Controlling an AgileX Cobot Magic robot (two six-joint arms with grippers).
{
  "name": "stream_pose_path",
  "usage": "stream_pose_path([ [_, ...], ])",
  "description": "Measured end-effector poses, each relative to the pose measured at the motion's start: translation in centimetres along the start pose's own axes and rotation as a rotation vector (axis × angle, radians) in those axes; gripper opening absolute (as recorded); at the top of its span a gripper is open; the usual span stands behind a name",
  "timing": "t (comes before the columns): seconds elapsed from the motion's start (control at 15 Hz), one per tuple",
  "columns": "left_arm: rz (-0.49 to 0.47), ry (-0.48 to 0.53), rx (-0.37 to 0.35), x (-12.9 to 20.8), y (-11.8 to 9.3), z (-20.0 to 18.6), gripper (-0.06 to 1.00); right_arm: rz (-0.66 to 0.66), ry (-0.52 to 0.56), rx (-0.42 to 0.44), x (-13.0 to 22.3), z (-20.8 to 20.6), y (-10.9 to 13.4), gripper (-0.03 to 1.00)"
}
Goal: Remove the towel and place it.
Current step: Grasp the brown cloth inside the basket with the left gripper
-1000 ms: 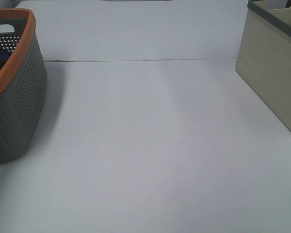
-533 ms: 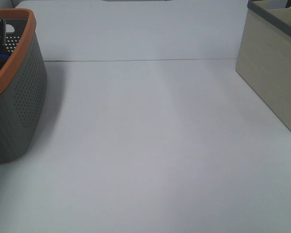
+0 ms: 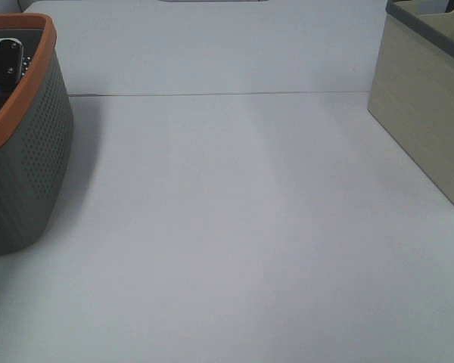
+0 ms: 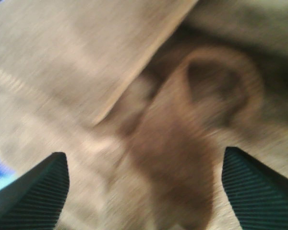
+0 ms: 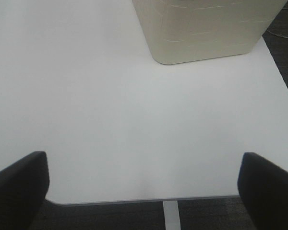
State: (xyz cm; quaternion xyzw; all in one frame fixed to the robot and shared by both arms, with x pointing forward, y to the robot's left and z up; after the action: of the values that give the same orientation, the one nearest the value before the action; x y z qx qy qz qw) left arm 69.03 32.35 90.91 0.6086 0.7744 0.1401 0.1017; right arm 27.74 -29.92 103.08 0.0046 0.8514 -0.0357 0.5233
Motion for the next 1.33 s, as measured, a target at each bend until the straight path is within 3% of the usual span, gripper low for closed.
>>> stream_pose_path([
  [0.2, 0.004, -0.004, 0.006, -0.26, -0.12, 0.07, 0.78, 0.0, 0.0, 0.0, 0.0, 0.0, 0.0, 0.96],
  [0.4, 0.017, 0.014, 0.017, 0.0, -0.28, 0.06, 0.65, 0.0, 0.0, 0.0, 0.0, 0.0, 0.0, 0.96],
  [0.73, -0.01, 0.018, -0.02, 0.04, 0.24, 0.15, 0.6, 0.0, 0.0, 0.0, 0.0, 0.0, 0.0, 0.96],
  [0.87, -0.017, 0.019, -0.026, 0.05, 0.32, 0.36, 0.48, 0.0, 0.0, 0.0, 0.0, 0.0, 0.0, 0.96],
  [1.13, -0.041, 0.021, -0.026, 0.05, 0.31, 0.57, 0.13, 0.0, 0.0, 0.0, 0.0, 0.0, 0.0, 0.96],
  [1.33, -0.043, 0.016, -0.038, -0.01, 0.48, 0.57, 0.03, 0.0, 0.0, 0.0, 0.0, 0.0, 0.0, 0.96],
])
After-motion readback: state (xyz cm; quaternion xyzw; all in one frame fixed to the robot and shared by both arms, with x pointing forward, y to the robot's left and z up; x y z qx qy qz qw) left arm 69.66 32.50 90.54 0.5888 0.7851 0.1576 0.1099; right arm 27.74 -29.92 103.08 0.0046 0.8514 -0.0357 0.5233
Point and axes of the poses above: a point on each arm's last joint axis where the gripper is mounted, z pointing out along that axis toward the gripper, y along the wrist's bending axis when the last joint is at zero, x = y × z, the point moved 5 cm from there along z, pointing out along that axis toward the gripper, and after that the axes turned 2 degrees about -z, right-handed, at the moved point
